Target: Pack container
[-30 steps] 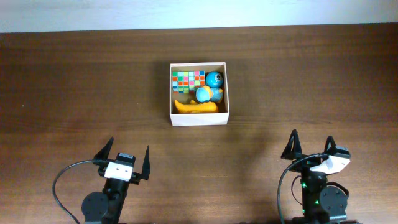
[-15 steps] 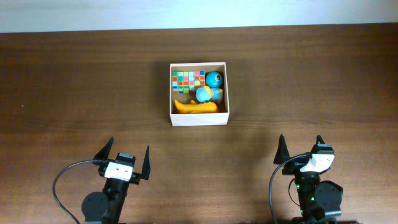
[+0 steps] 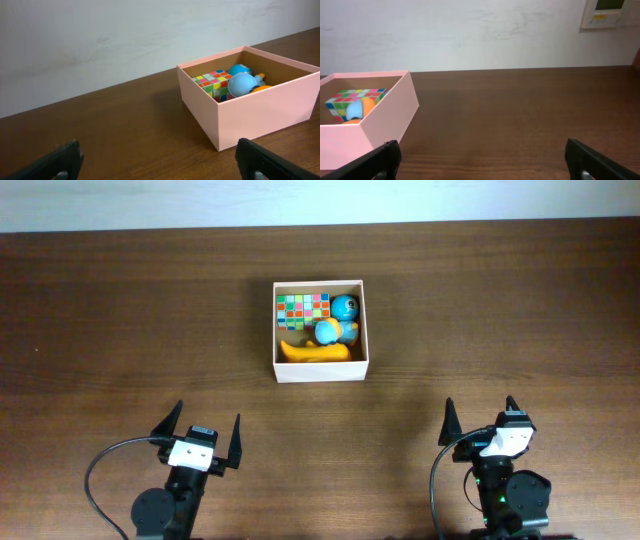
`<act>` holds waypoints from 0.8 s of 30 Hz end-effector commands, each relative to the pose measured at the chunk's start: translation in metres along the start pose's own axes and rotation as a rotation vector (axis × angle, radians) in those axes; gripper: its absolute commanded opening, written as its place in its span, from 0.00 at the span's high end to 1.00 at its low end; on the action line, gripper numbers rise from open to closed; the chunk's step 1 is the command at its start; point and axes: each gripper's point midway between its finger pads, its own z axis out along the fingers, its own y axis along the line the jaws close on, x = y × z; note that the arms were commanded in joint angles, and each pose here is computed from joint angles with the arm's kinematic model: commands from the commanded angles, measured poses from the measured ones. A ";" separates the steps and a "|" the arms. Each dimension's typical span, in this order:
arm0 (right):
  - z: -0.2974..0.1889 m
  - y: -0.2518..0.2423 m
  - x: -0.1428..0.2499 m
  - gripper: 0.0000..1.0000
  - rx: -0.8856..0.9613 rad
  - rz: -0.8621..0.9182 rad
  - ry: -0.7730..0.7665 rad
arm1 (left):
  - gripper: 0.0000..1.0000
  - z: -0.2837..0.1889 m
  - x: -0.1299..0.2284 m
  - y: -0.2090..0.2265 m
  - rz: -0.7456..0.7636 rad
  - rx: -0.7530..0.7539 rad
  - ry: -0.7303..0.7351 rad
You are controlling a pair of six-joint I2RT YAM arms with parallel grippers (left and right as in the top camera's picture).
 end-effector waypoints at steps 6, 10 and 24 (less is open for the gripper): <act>0.000 -0.001 0.003 0.01 -0.001 -0.018 0.000 | 0.01 0.000 0.001 0.002 0.013 -0.009 0.000; 0.000 0.000 0.003 0.01 -0.002 -0.098 0.000 | 0.01 0.000 0.001 0.002 0.013 -0.009 0.000; 0.000 -0.001 0.003 0.01 0.002 -0.122 -0.001 | 0.01 0.000 0.001 0.002 0.013 -0.009 0.000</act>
